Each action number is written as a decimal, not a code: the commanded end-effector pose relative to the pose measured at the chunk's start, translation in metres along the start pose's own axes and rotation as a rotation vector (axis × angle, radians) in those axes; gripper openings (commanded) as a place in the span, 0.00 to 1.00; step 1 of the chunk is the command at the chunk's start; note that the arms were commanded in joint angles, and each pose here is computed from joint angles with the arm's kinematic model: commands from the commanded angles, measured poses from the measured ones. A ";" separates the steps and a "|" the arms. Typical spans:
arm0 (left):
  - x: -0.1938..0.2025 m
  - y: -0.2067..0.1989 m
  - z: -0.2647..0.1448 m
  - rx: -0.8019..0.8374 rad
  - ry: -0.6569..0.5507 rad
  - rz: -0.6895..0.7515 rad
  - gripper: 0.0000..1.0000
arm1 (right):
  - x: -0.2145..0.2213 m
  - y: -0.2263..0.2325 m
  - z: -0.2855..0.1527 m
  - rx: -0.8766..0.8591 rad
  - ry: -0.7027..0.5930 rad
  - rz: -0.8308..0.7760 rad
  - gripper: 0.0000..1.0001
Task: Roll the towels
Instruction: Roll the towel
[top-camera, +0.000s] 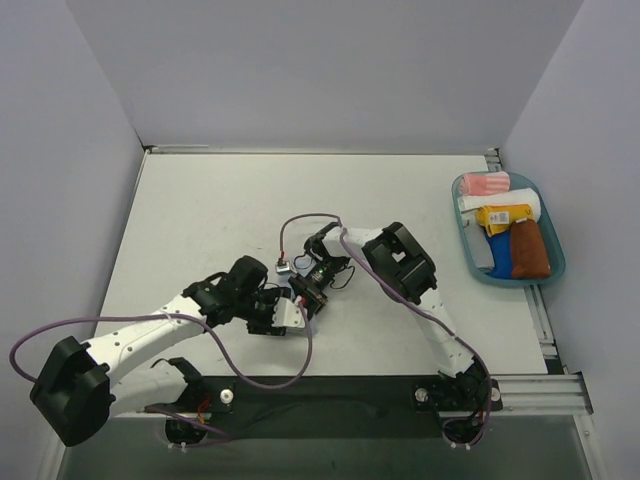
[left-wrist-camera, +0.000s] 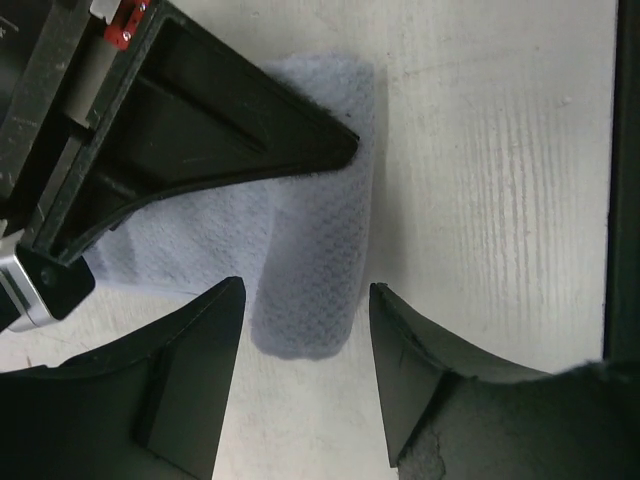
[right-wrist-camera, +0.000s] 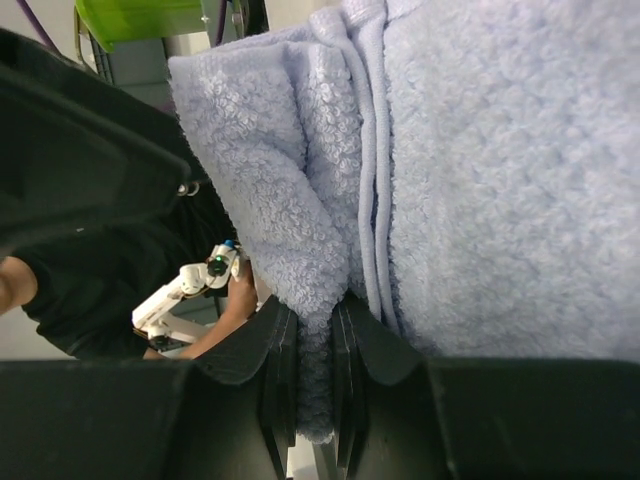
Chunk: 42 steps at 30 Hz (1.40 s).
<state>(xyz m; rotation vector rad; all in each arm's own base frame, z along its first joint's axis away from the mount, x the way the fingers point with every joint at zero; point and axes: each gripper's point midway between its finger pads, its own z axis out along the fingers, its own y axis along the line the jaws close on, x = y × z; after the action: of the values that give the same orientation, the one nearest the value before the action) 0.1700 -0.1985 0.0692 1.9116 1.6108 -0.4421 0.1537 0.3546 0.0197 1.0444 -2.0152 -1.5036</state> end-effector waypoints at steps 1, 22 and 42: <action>-0.012 0.021 0.012 -0.096 -0.015 0.067 0.62 | 0.025 -0.052 -0.002 0.165 0.103 0.028 0.00; 0.029 -0.056 0.036 0.219 0.147 -0.184 0.06 | 0.007 -0.028 -0.038 0.278 0.040 -0.047 0.42; 0.021 -0.012 0.040 0.580 0.178 -0.580 0.04 | 0.035 0.061 -0.211 0.856 -0.320 -0.293 0.65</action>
<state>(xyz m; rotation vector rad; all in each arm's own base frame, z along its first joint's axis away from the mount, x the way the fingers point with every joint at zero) 0.1780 -0.2215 0.0338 1.8408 2.2571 -1.0074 0.2840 0.2140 0.1167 1.4035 -2.9128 -1.0265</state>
